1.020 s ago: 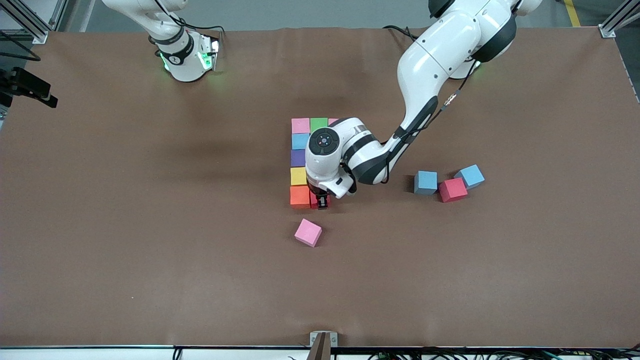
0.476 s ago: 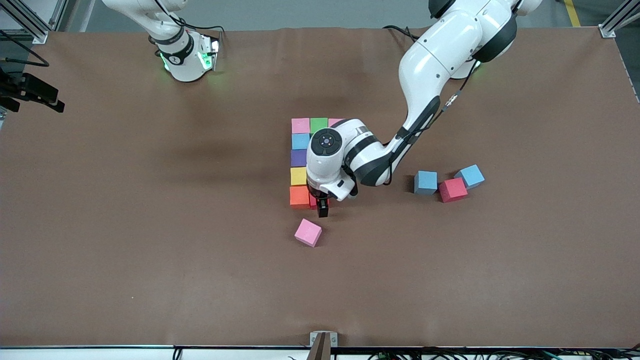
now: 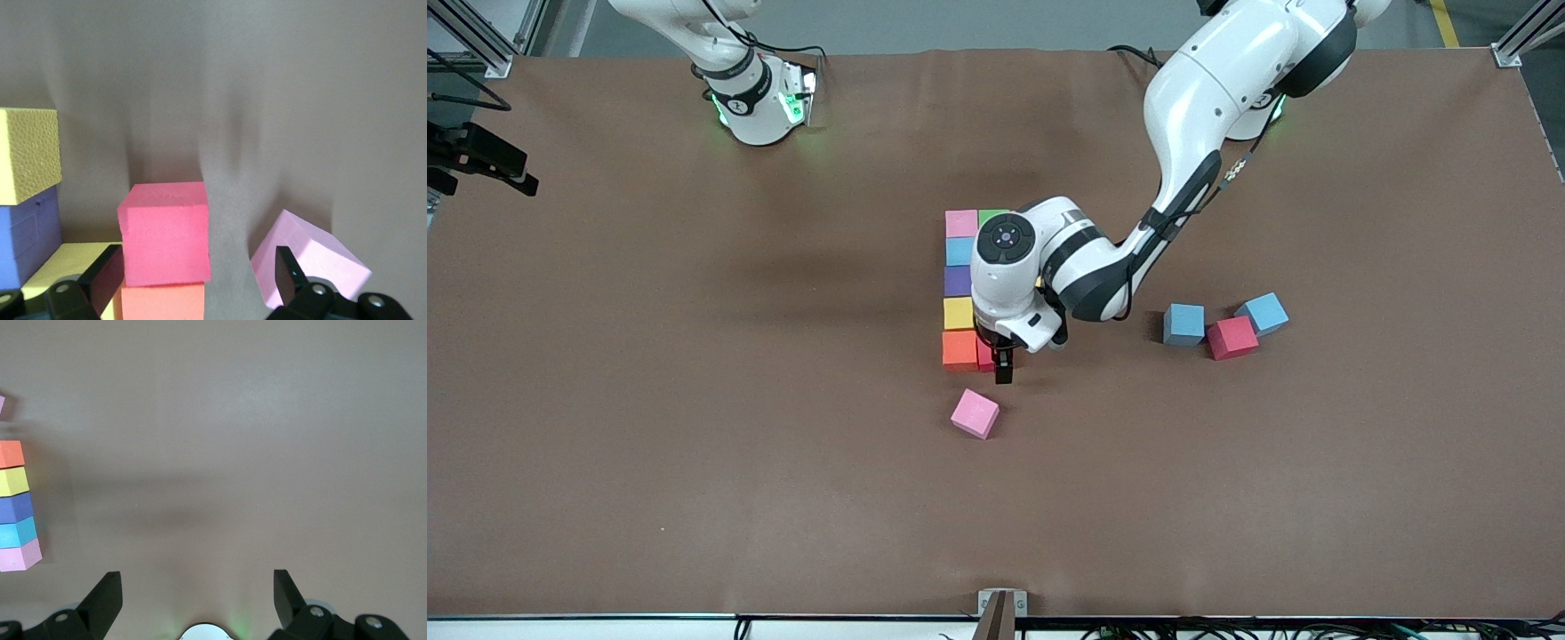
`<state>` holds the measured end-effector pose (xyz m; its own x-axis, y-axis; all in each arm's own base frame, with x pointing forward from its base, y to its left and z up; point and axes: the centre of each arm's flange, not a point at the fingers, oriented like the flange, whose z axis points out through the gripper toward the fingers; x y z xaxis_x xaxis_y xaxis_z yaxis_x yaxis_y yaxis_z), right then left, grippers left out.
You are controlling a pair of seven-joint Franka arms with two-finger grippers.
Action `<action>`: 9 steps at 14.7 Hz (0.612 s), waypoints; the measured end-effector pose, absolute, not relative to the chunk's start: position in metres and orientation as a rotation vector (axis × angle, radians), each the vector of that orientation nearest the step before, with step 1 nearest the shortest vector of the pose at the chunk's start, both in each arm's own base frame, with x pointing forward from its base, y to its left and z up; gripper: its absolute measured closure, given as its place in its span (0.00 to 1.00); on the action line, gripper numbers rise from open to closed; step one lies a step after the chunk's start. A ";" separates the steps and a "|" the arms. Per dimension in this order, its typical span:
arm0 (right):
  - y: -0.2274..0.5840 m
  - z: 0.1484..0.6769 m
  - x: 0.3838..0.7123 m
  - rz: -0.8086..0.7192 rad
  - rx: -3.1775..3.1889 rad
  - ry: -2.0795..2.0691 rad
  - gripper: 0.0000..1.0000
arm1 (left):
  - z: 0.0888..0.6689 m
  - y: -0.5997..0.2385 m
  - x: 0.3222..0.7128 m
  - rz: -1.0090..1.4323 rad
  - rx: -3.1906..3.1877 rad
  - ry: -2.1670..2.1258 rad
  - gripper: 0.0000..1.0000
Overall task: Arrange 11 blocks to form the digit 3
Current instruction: 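Move the left gripper to the loose pink cube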
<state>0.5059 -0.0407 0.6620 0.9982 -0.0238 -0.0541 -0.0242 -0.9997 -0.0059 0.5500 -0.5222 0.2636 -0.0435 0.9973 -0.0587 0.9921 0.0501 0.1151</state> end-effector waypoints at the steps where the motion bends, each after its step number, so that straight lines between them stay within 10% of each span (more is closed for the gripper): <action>1: -0.041 0.665 0.506 0.075 -3.134 0.038 0.00 | 0.270 -0.522 0.550 0.072 2.107 2.156 0.00; 9: -0.041 0.673 0.503 0.070 -3.134 0.040 0.00 | 0.308 -0.511 0.593 0.172 2.222 1.703 0.00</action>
